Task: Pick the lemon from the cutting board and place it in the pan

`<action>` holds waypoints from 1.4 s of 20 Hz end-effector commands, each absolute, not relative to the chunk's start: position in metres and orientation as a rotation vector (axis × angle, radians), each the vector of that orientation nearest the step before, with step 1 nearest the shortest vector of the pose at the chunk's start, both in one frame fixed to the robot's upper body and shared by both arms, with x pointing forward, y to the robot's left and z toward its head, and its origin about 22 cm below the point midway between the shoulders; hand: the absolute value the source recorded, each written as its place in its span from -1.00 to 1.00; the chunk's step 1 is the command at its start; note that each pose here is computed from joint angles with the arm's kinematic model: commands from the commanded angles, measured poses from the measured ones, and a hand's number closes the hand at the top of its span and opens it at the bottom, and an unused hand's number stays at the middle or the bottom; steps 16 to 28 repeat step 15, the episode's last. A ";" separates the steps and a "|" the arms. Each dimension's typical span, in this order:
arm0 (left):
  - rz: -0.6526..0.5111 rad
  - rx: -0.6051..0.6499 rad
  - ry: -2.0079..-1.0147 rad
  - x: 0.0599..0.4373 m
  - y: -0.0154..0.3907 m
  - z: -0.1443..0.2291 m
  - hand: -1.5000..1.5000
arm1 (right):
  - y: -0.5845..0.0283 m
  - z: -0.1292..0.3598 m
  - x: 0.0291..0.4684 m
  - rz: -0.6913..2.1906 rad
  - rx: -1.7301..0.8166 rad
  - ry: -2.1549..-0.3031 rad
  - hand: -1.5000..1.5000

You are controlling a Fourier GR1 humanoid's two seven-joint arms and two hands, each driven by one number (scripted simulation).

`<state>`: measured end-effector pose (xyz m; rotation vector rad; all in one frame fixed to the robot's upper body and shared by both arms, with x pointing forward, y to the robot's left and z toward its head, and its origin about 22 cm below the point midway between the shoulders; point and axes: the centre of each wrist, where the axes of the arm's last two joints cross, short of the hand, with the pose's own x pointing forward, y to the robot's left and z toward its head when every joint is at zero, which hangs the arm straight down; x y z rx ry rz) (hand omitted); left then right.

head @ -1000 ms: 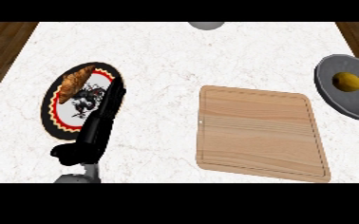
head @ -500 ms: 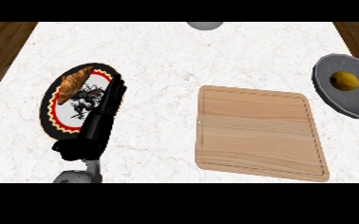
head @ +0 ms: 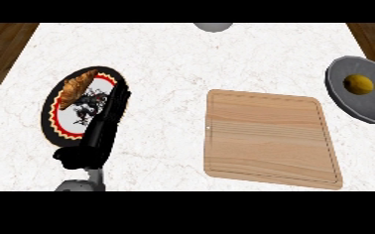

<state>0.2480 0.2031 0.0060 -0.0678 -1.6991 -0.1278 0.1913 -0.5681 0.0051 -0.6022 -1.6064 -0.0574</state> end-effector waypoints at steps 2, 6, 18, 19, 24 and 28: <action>-0.140 -0.078 -1.696 0.253 0.200 0.004 0.00 | -0.575 0.007 0.178 -0.015 -0.591 -1.621 -1.00; -0.124 -0.055 -1.700 0.258 0.190 0.021 0.00 | -0.573 0.012 0.186 -0.017 -0.611 -1.609 -1.00; -0.126 -0.068 -1.695 0.243 0.206 0.001 0.00 | -0.568 0.001 0.183 0.056 -0.752 -1.622 -1.00; -0.126 -0.068 -1.695 0.243 0.206 0.001 0.00 | -0.568 0.001 0.183 0.056 -0.752 -1.622 -1.00; -0.126 -0.068 -1.695 0.243 0.206 0.001 0.00 | -0.568 0.001 0.183 0.056 -0.752 -1.622 -1.00; -0.126 -0.068 -1.695 0.243 0.206 0.001 0.00 | -0.568 0.001 0.183 0.056 -0.752 -1.622 -1.00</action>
